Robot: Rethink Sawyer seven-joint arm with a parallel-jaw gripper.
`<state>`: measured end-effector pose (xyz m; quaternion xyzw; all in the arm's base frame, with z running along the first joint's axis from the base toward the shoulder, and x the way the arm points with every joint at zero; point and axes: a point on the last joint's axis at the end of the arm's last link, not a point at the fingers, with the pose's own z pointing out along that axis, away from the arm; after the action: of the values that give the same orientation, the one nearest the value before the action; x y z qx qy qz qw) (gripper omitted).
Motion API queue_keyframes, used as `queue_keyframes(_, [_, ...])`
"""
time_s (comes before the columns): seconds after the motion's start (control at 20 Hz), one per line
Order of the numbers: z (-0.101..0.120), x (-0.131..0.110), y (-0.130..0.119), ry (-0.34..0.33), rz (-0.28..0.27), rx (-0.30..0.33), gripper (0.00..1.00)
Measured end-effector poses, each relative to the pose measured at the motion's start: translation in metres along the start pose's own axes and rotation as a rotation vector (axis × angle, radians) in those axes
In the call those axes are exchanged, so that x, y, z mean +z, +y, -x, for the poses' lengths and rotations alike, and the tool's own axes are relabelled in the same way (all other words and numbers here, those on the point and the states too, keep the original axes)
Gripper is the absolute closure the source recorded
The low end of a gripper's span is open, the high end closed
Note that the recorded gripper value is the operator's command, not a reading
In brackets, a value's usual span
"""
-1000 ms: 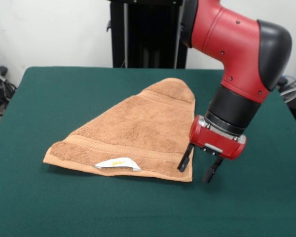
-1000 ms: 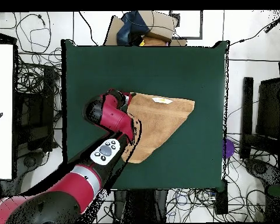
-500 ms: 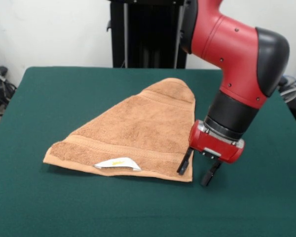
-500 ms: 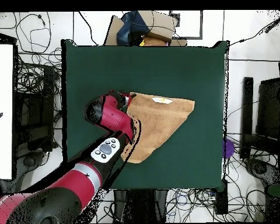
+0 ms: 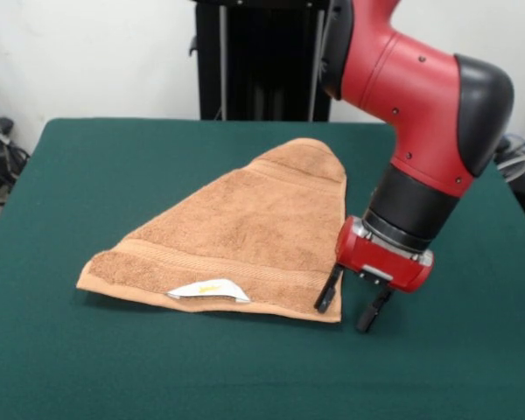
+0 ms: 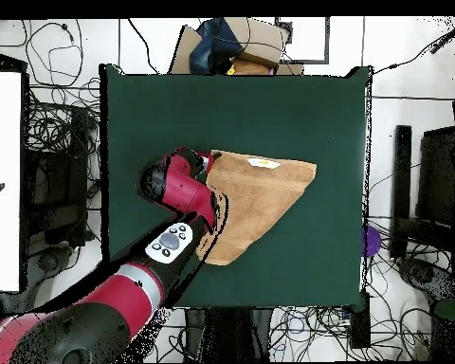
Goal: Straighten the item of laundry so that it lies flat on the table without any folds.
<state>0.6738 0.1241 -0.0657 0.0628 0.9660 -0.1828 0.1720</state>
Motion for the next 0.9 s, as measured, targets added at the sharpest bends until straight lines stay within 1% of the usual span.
queue_keyframes(0.5, [0.0024, 0.0, 0.0014, 0.016, -0.009, -0.027, 0.0])
queue_keyframes(0.9, [0.0004, -0.0011, 0.0025, 0.013, -0.021, -0.045, 0.0])
